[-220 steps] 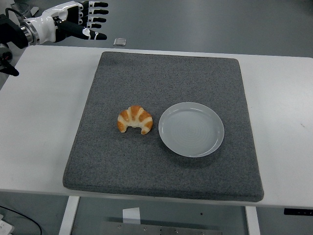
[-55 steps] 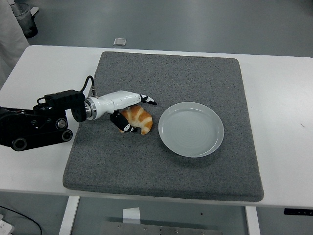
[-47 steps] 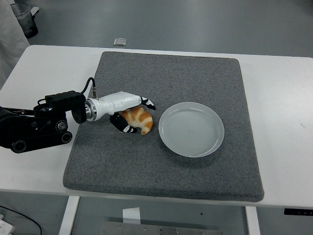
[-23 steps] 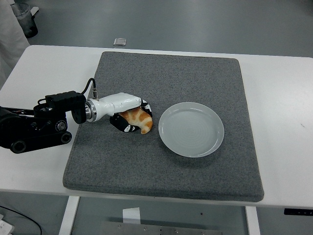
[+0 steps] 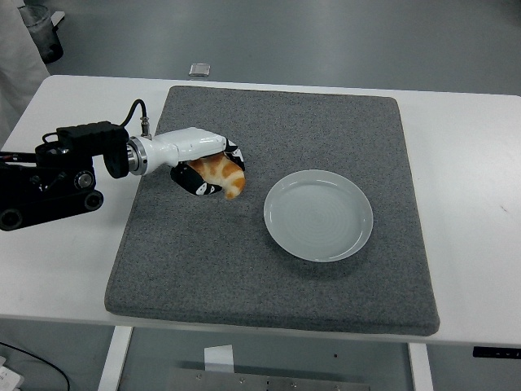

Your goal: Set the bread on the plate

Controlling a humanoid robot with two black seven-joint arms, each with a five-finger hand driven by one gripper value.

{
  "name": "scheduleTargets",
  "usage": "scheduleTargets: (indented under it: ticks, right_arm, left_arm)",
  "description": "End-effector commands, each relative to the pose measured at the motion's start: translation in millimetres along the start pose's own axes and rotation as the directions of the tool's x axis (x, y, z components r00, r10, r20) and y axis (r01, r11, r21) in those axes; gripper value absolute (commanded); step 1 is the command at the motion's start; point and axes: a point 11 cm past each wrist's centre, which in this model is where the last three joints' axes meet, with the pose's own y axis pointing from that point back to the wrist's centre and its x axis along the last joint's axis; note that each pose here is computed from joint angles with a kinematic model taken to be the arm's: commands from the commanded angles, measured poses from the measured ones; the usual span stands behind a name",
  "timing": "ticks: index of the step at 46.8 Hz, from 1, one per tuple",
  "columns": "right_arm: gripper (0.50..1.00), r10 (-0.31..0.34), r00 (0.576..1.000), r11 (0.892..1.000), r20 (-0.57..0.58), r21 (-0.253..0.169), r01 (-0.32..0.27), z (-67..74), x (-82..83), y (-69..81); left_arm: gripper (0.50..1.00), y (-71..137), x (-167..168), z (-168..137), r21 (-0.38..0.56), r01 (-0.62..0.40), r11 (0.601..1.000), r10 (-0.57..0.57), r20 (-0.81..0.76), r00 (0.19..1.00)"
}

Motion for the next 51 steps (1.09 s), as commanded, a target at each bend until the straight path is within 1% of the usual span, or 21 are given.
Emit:
scheduleTargets:
  ticks: [1,8,22,26,42,51]
  right_arm:
    - [0.932,-0.001,1.000,1.000,0.000,0.000,0.001,0.0,-0.5,0.1]
    - [0.932,0.000,1.000,1.000,0.000,0.000,0.000,0.0,0.0,0.0]
    - [0.932,-0.001,1.000,1.000,0.000,0.000,0.001,0.0,-0.5,0.1]
    - [0.932,0.000,1.000,1.000,0.000,0.000,0.000,0.0,0.0,0.0]
    - [0.932,0.000,1.000,1.000,0.000,0.000,0.000,0.0,0.0,0.0]
    - [0.932,-0.001,1.000,1.000,0.000,0.000,0.001,0.0,-0.5,0.1]
  left_arm:
    - [0.500,3.0,16.1,-0.5,-0.001,-0.014,1.000,0.014,0.018,1.000]
    - [0.500,4.4,37.5,3.9,-0.008,-0.028,1.000,0.028,0.019,0.999]
    - [0.500,7.6,79.4,23.7,-0.056,-0.055,0.997,0.056,0.015,0.998]
    - [0.500,8.1,86.5,27.5,-0.065,-0.056,0.996,0.057,0.014,0.998]
    - [0.500,-0.1,91.2,42.3,-0.099,-0.055,0.994,0.057,0.015,0.998]
    - [0.500,-12.9,86.1,59.9,-0.142,-0.040,0.989,0.042,0.014,0.999]
